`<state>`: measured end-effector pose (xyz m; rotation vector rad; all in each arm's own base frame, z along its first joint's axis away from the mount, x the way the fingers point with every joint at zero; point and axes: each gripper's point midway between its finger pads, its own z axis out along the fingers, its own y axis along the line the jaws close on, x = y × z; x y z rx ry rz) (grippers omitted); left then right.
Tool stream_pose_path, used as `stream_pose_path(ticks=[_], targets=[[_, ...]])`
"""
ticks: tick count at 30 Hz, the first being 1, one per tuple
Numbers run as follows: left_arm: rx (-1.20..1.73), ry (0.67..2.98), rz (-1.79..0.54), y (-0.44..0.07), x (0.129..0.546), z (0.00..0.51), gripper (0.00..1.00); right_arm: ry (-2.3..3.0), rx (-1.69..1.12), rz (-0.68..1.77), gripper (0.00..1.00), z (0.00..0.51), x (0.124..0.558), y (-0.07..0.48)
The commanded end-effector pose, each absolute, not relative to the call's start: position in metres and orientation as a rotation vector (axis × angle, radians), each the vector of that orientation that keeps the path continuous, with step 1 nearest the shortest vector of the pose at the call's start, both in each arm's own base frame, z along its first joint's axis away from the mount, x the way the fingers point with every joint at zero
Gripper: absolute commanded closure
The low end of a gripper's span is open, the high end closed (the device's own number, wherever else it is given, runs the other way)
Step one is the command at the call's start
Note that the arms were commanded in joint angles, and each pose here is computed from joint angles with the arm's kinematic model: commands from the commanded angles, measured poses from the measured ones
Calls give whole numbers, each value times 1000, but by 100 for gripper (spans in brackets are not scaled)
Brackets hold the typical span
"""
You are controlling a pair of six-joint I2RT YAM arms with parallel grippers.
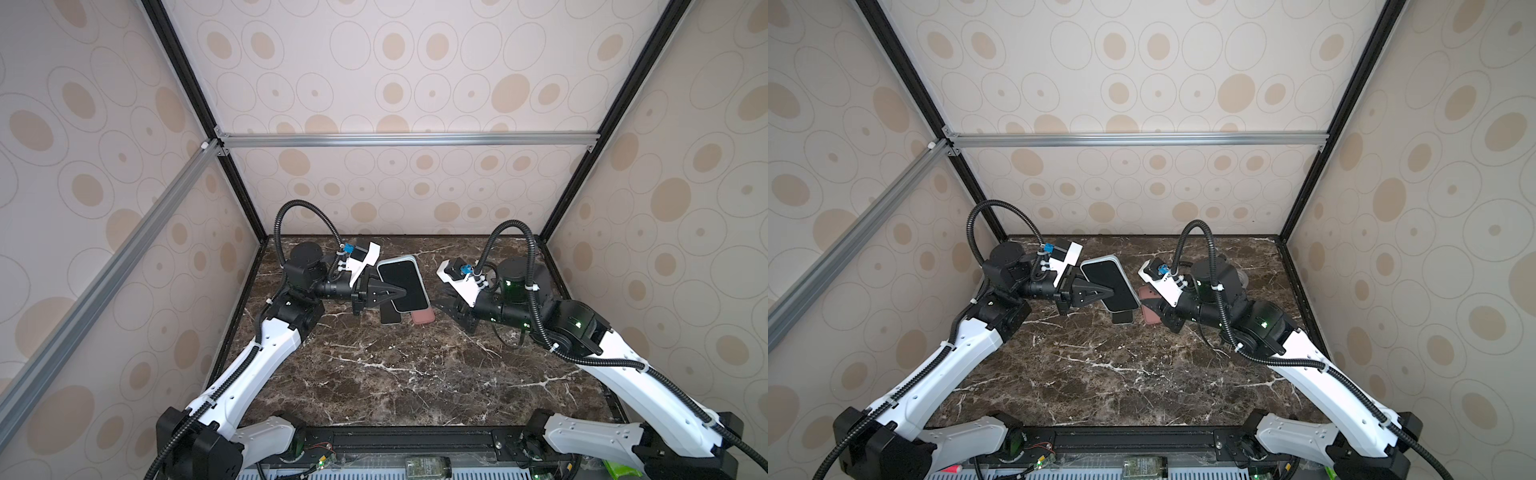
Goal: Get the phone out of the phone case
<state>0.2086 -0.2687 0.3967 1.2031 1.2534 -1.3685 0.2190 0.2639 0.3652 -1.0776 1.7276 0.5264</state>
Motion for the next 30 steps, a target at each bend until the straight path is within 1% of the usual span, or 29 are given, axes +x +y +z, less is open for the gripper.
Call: stream_pose_path(ticks=[1,30], targets=[[1239,1156,-1337,-265,195,419,100,1701,-1102,551,63,367,217,270],[1233,1154,-1316,-266,200,419,100,1653,-1133,579,63,370,203,265]])
